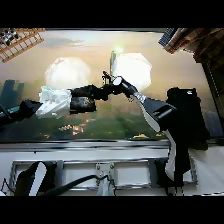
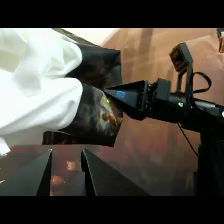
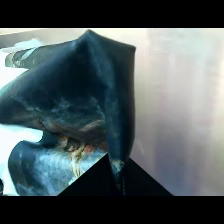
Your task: Fold the clothes and pants, and hang the long-sleeved shirts on hangers.
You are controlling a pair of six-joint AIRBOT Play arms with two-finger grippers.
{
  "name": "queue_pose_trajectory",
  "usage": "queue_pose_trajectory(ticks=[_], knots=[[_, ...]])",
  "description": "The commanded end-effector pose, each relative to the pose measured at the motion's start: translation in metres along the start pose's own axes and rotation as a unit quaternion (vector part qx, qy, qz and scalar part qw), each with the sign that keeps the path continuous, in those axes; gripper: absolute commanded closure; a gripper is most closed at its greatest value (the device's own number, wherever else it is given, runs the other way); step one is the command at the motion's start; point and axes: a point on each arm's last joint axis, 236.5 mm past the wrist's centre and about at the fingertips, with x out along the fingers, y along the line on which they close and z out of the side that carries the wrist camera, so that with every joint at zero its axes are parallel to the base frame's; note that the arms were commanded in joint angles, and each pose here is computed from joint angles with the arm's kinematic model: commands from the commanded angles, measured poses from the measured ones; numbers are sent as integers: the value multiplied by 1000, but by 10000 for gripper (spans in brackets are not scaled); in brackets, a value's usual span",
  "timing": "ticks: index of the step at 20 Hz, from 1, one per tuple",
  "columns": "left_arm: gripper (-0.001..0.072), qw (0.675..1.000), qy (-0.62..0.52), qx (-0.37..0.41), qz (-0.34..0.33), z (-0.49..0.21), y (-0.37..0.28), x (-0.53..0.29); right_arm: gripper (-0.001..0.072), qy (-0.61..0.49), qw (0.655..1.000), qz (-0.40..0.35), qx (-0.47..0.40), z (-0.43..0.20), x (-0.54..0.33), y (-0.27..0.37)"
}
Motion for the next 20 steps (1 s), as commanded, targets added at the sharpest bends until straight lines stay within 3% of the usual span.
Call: queue_pose_trajectory(ticks=[1,4,11,15,20], knots=[[500,1000,11,24,-15,-4,-10,0,687,-23,999,-6,-30,22,-35,9],[500,999,4,17,-40,-1,-23,1,687,-71,997,-23,-29,62,-117,13],[500,999,0,11,-52,1,-29,0,688,-259,965,32,16,157,-332,44],[500,999,0,11,-52,1,-29,1,688,-376,919,69,93,194,-437,27],[500,999,-10,9,-46,6,-25,1,688,-517,829,127,172,212,-564,10]])
